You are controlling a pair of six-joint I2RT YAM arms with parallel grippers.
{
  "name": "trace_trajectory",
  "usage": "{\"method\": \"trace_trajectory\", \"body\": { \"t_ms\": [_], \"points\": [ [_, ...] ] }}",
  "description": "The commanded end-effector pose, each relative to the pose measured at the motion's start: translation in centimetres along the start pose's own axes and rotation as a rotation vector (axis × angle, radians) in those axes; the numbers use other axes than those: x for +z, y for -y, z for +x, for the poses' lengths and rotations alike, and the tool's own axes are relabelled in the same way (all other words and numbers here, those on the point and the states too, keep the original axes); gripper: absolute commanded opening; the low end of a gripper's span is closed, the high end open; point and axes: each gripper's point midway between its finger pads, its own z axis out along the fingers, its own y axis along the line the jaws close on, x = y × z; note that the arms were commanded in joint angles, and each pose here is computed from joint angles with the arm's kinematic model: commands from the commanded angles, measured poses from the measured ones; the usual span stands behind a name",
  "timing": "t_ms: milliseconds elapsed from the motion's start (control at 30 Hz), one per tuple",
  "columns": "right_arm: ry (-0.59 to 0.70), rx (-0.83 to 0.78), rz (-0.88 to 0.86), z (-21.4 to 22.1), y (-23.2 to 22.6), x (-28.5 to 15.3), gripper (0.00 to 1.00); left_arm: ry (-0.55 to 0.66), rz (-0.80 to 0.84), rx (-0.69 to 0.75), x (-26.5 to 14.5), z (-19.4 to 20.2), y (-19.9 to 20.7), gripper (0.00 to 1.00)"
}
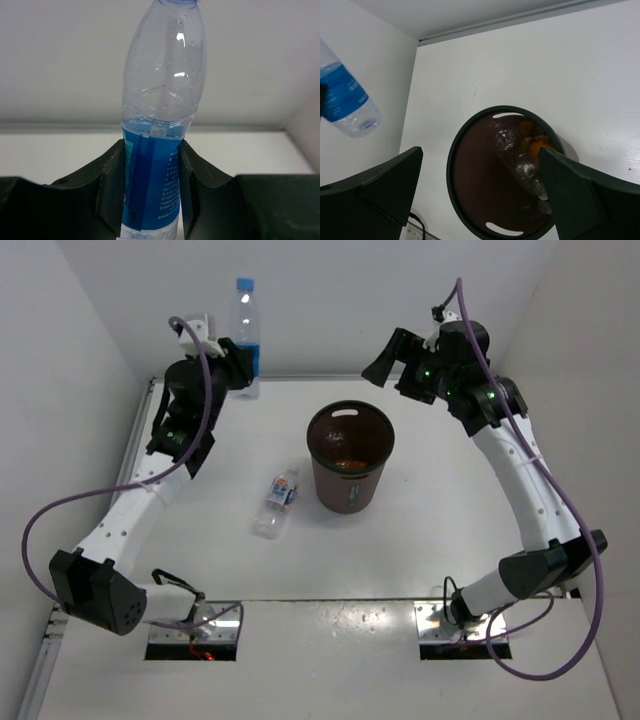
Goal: Put the plastic bottles in the bin
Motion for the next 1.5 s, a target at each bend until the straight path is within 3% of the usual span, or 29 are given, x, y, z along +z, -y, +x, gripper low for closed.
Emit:
{"method": "trace_trajectory", "body": {
  "t_ms": [0, 133, 333, 500, 667, 767, 900, 967, 1000, 1033, 1100, 1300, 1367, 1467],
  "points": [
    [0.064, 0.031, -0.038, -1.8, -0.9, -1.4, 1.0, 0.101, 0.194, -0.155, -0.8, -3.7, 6.8, 0.21],
    [0.126, 0.082, -0.08, -3.8, -1.9, -2.3, 1.0, 0.111, 0.337, -0.278, -2.5, -4.7, 12.9, 0.22],
    [0.233, 0.109, -0.032, -6.8, -1.4, -4.6, 1.0, 0.059, 0.455, -0.356, -3.3, -2.6, 19.4, 0.23],
    [0.299, 0.112, 0.016, -8.2, 0.0, -6.1, 1.0, 0.01, 0.494, -0.392, -3.9, -0.4, 22.4, 0.24],
    [0.288, 0.117, 0.035, -7.5, 0.8, -6.4, 1.0, -0.064, 0.505, -0.403, -4.0, 3.4, 23.8, 0.35],
    [0.309, 0.118, 0.032, -8.0, 0.8, -6.9, 1.0, -0.107, 0.5, -0.41, -4.3, 5.5, 23.8, 0.41],
    [0.3, 0.118, 0.019, -8.0, 0.8, -6.9, 1.0, -0.153, 0.457, -0.397, -4.6, 8.6, 22.5, 0.7],
    [0.3, 0.128, 0.017, -8.2, 1.0, -6.6, 1.0, -0.151, 0.448, -0.397, -4.5, 8.9, 22.3, 0.77],
    [0.295, 0.127, 0.009, -8.1, 0.8, -6.6, 1.0, -0.162, 0.443, -0.392, -4.6, 9.5, 22.2, 0.92],
    [0.286, 0.129, 0.015, -7.8, 1.1, -6.3, 1.0, -0.162, 0.443, -0.392, -4.6, 9.5, 22.2, 1.0],
    [0.283, 0.128, 0.006, -7.7, 1.0, -6.1, 1.0, -0.152, 0.41, -0.367, -4.2, 9.7, 21.5, 1.0],
    [0.269, 0.139, 0.0, -7.6, 1.1, -5.7, 1.0, -0.044, 0.301, -0.262, -2.2, 4.9, 18.3, 1.0],
    [0.275, 0.148, -0.009, -7.9, 1.1, -5.8, 1.0, 0.013, 0.177, -0.223, -1.8, 2.7, 15.3, 1.0],
    [0.258, 0.16, -0.021, -7.1, 1.3, -5.3, 1.0, 0.005, -0.05, -0.184, -1.4, 3.0, 9.3, 1.0]
  ]
}}
